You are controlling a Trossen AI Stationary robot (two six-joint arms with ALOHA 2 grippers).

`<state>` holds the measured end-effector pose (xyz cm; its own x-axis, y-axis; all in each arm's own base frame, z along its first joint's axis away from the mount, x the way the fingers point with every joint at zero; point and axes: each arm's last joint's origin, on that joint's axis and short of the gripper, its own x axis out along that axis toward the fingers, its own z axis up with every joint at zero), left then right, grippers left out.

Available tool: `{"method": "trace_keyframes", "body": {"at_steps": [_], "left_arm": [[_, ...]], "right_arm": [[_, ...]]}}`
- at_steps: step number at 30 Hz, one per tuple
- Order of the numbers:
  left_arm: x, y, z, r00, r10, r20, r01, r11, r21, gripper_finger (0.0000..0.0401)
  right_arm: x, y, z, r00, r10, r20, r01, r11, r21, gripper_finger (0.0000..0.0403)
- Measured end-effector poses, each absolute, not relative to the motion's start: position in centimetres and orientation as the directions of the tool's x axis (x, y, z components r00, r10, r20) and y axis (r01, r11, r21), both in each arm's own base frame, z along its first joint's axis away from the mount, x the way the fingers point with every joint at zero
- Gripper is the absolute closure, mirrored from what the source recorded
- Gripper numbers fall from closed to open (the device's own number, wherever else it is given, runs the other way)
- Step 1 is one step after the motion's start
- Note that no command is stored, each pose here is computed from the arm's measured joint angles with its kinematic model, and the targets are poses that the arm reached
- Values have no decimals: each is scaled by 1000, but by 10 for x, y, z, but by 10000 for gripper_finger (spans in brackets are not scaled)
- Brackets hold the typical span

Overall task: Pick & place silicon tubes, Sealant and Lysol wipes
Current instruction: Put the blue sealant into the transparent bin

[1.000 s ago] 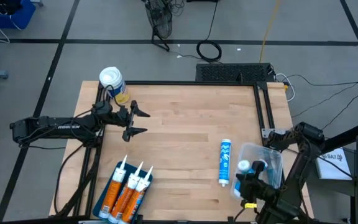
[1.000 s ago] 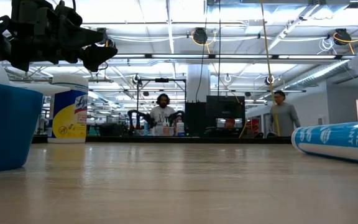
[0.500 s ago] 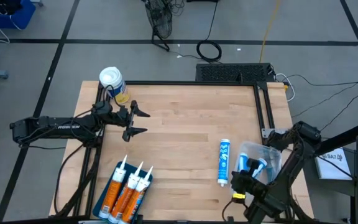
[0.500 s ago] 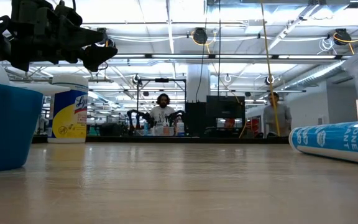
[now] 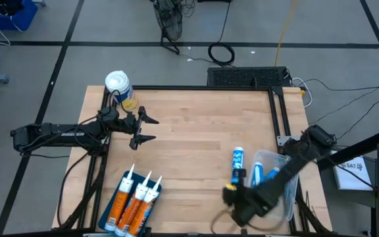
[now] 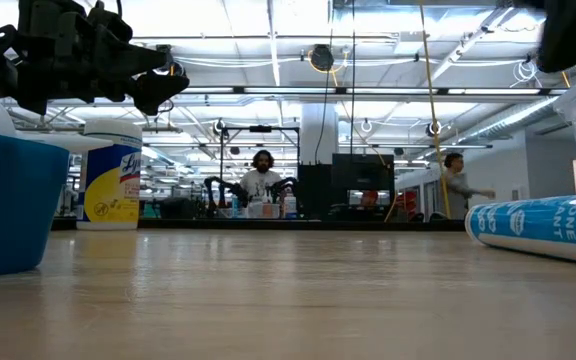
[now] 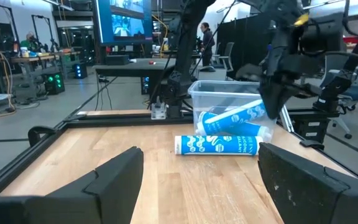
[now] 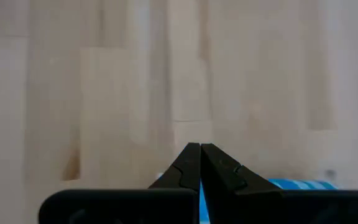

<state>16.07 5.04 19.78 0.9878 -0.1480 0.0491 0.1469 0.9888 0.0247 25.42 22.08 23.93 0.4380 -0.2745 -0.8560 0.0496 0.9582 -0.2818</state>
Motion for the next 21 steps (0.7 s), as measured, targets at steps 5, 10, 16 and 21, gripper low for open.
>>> {"method": "trace_keyframes", "body": {"at_steps": [5, 10, 16, 21], "left_arm": [[161, 50, 198, 988, -148, 49, 147, 989, 25, 91], [161, 50, 198, 988, -148, 49, 147, 989, 25, 91], [161, 50, 198, 988, -148, 49, 147, 989, 25, 91], [161, 50, 198, 988, -148, 49, 147, 989, 25, 91]], "right_arm": [[291, 169, 237, 304, -226, -926, 78, 974, -213, 403], [308, 96, 233, 42, -182, -982, 245, 955, -167, 403], [309, 37, 212, -297, -118, -948, 393, 890, -234, 403], [316, 23, 190, -398, -99, -912, 383, 885, -264, 403]]}}
